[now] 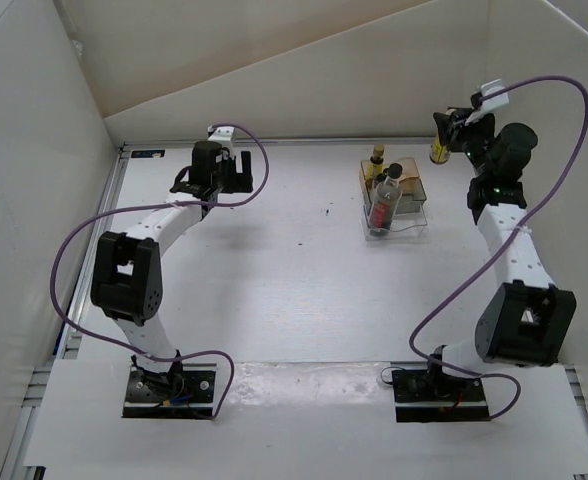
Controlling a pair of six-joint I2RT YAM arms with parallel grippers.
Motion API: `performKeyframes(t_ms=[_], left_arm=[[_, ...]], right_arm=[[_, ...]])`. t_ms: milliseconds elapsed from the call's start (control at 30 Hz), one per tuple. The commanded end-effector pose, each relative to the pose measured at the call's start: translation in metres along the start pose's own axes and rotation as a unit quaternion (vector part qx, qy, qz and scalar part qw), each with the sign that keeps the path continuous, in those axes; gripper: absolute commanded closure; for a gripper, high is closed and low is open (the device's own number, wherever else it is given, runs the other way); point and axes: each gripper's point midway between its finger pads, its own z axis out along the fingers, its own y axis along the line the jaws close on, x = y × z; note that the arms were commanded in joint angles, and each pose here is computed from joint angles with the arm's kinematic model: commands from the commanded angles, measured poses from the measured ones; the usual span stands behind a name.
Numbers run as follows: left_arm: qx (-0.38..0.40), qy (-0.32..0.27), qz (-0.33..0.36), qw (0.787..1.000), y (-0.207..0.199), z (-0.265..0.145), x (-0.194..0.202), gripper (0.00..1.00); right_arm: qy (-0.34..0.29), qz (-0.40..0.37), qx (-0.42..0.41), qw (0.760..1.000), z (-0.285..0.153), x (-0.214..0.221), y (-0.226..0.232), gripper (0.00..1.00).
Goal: Organize the condiment bottles
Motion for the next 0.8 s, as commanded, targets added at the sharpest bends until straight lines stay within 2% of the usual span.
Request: performKeyframes(t_ms=[0,200,500,767], left_arm=[[-0.006,-0.017,0.007,1.000,0.001,-0.001,-0.018,0.00],[-0.012,-0.011,0.005,1.000,0.007,0.005,-0.015,0.00],[-0.014,-0.002,-0.003,1.000,0.011,0.012,-0.007,0.00],[-0.014,0.001,-0.003,1.000,0.010,0.015,-0.005,0.00]], right_arm=[[-0.028,0.010,0.009,1.000,0.014,0.013,-0.014,1.00],[-0.013,0.039,0.008,0.999,0.031,0.055,-0.022,1.00],[0.011,0.069,-0.013,0.997,0.035,0.086,-0.008,1.00],[0.028,0.088,-0.022,0.995,0.055,0.110,-0.015,1.00]])
